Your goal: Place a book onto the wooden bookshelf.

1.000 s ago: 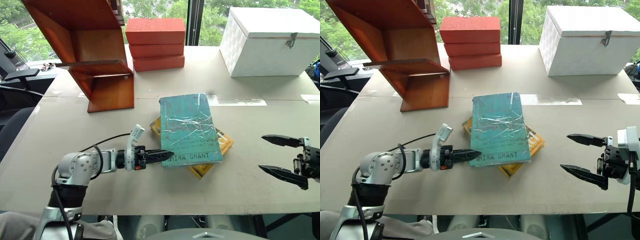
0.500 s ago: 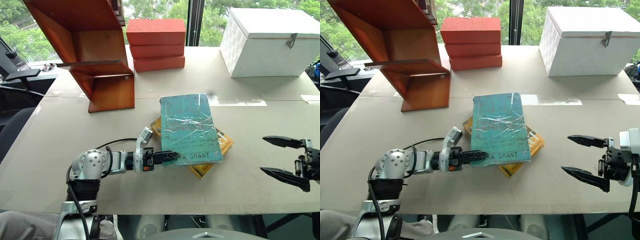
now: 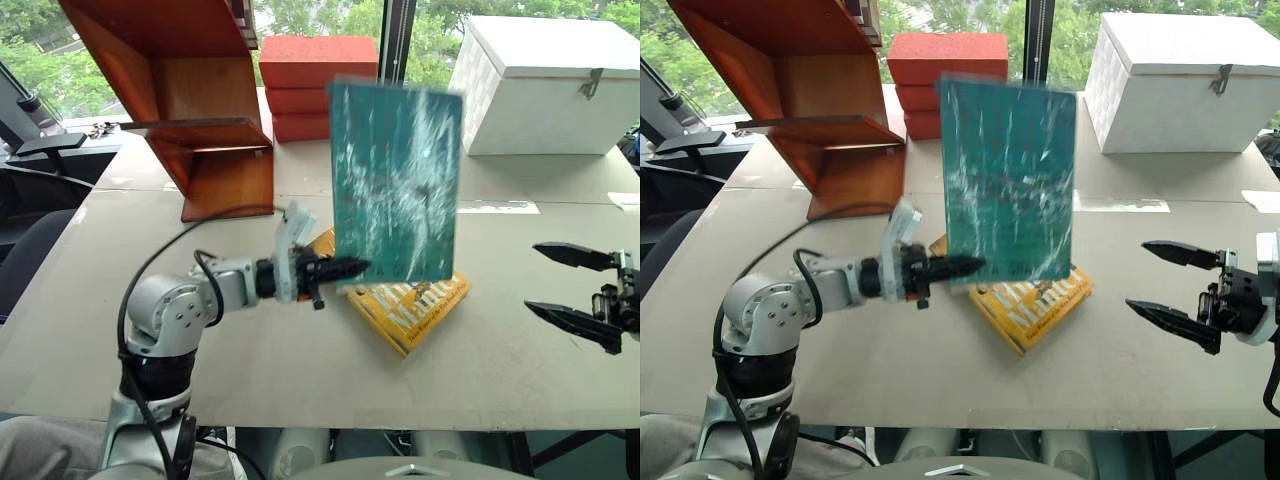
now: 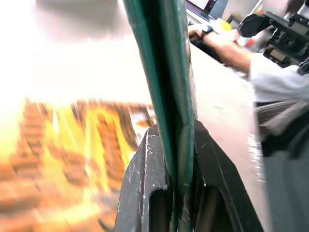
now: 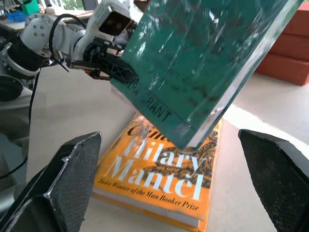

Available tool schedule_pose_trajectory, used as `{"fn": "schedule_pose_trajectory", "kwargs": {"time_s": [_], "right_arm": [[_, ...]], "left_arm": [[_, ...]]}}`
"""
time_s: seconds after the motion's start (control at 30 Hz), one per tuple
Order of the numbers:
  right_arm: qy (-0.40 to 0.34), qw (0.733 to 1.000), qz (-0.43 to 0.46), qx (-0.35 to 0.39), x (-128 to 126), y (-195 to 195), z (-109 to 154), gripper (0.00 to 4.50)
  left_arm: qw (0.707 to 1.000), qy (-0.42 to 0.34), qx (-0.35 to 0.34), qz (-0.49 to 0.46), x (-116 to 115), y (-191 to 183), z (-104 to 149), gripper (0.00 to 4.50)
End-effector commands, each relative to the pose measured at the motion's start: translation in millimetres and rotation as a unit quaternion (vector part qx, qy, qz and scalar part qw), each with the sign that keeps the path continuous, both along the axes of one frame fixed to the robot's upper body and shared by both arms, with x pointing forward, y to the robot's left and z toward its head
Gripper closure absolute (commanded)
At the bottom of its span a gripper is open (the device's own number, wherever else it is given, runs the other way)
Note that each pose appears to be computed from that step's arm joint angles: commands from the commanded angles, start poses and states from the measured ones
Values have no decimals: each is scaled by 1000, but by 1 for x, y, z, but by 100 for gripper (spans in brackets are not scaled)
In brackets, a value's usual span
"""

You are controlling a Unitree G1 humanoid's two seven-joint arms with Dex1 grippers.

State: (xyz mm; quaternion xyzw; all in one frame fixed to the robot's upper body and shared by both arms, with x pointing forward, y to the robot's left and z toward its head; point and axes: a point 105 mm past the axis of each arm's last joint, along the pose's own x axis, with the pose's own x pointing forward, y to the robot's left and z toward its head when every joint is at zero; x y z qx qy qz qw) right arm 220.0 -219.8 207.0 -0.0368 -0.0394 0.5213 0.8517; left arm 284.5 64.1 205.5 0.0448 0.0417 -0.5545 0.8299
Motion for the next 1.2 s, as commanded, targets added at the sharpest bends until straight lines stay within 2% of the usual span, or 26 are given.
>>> {"fn": "schedule_pose_trajectory", "kwargs": {"time_s": [0.03,0.07,0.17,0.27,0.33,0.53,0.6,0.77,0.87,1.03,1.2], "right_arm": [[-21,999,3,28,5,7,17,0],[-24,999,3,34,7,9,19,0],[-43,997,4,68,17,14,36,0],[-61,991,8,118,28,17,56,0],[-67,987,13,142,33,19,65,0],[-73,979,32,186,45,25,78,0],[-72,978,37,190,49,27,79,0],[-71,977,50,193,54,30,78,0],[-74,976,55,197,58,31,80,0],[-79,973,62,206,64,31,82,0],[-78,974,63,205,69,31,76,0]], "left_arm": [[969,-232,76,50,14,2,41,441],[955,-272,100,60,18,4,46,441],[891,-405,161,127,32,22,78,441],[805,-502,266,172,42,45,99,441],[760,-535,309,199,45,59,112,441],[650,-580,417,261,44,99,138,441],[625,-585,440,272,42,108,144,441],[587,-572,486,303,40,134,153,441],[595,-528,510,329,38,159,150,441],[569,-477,570,353,30,196,145,441],[567,-431,603,361,25,218,133,441]]}}
